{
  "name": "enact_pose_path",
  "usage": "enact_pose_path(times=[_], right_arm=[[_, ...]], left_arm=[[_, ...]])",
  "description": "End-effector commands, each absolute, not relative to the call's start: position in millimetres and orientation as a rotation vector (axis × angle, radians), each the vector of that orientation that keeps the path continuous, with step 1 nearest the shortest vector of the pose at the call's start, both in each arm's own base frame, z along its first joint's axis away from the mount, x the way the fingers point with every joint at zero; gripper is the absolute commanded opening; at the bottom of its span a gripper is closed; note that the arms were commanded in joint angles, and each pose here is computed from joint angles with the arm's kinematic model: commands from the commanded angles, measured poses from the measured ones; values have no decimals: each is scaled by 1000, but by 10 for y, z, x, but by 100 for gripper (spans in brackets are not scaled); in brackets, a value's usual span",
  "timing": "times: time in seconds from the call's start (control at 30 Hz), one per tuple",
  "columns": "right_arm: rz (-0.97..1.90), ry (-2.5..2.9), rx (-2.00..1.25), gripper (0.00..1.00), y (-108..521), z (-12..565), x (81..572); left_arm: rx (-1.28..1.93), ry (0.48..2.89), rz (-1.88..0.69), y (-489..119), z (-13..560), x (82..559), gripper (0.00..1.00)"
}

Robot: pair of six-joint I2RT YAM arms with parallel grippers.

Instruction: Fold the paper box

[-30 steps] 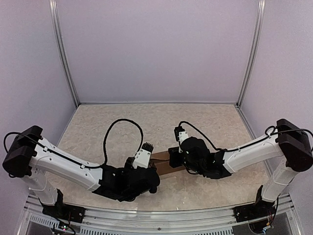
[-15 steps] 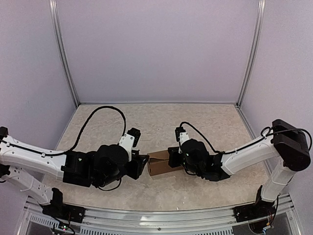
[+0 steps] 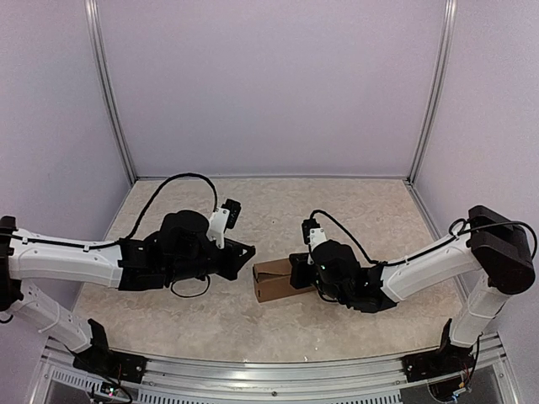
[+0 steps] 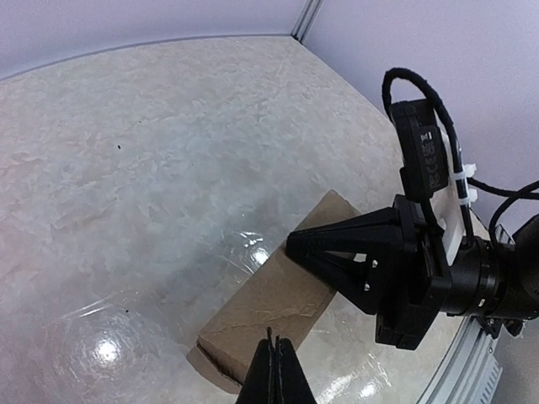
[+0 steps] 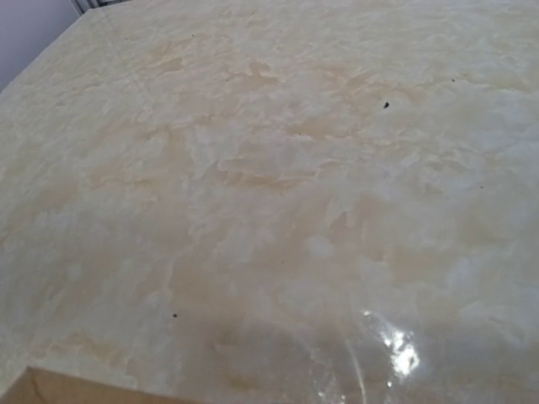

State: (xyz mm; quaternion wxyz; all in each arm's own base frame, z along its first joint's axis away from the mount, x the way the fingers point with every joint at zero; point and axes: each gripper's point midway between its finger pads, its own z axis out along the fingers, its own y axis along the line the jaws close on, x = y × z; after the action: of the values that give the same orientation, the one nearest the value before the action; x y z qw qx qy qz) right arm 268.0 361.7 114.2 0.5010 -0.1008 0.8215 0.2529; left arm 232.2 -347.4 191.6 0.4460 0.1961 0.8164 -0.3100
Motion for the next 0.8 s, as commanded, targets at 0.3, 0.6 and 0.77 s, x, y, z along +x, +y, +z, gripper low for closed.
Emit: enact_pose_path(times=[0.3, 0.6, 0.77], right_arm=[[493, 2114, -340, 0, 3459, 681, 2520], [493, 2118, -338, 0, 3456, 672, 2518], [500, 2094, -330, 0, 3465, 823, 2538]], left_arm=[[472, 2143, -1176, -3647, 1150, 2204, 0], [432, 2267, -1170, -3482, 609, 2090, 0], [455, 2234, -1117, -3476, 780, 2160, 0]])
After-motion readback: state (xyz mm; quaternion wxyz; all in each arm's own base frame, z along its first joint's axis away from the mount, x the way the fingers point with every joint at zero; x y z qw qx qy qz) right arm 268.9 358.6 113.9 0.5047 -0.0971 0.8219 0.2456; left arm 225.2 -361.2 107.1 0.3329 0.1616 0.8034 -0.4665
